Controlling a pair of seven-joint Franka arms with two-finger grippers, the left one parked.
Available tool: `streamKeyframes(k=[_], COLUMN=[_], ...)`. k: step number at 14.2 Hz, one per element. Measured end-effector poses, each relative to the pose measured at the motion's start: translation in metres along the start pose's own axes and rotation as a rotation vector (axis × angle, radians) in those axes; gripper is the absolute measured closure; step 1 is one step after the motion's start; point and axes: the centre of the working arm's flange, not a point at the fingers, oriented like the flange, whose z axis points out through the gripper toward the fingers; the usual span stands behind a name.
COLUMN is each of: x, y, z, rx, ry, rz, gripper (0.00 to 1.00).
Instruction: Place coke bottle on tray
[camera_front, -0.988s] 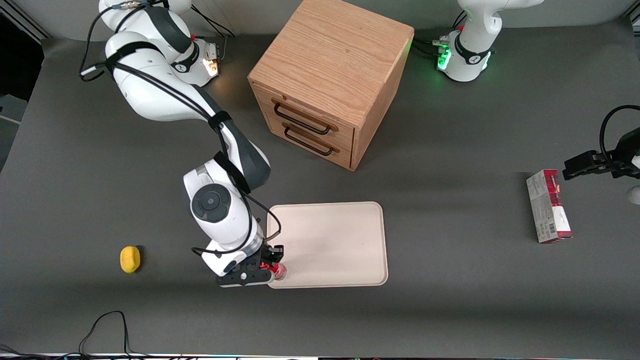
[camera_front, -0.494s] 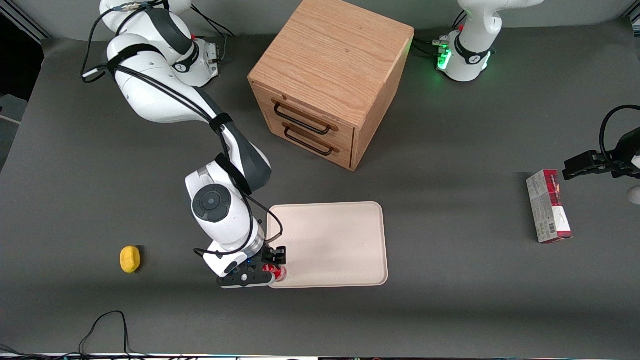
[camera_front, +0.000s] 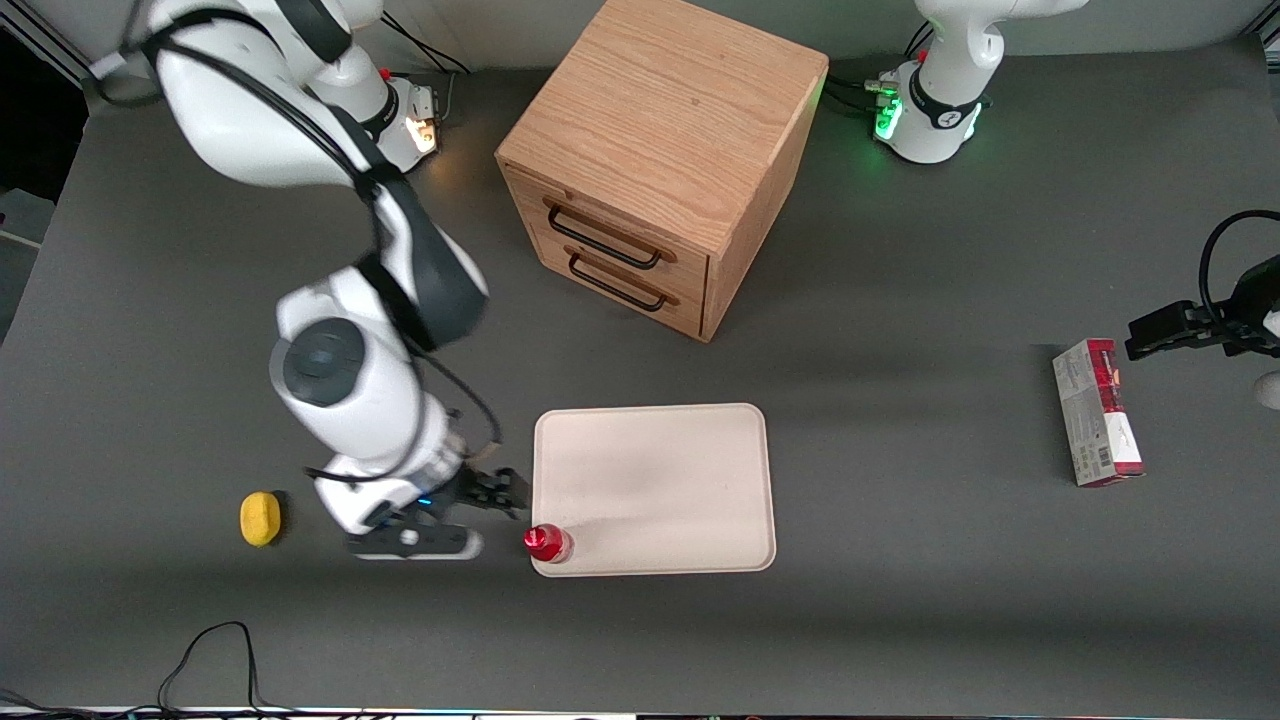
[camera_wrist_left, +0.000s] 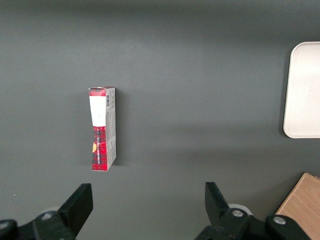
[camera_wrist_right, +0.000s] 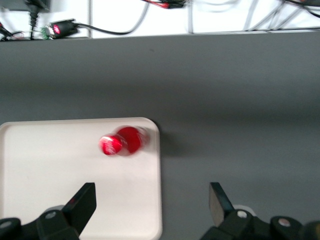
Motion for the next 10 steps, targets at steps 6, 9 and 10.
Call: streamKeyframes(k=[6,9,10], x=[-0.060,-0.083,-0.086], y=[0.181,0.204,0.206], z=[-0.073,-0.106,-0.116], rx=[-0.047,-0.046,-0.044], ry=[-0.128,-0.155,-0.158], rz=[0.095,0.125,0.123], gripper=[0.00,0.00,0.00])
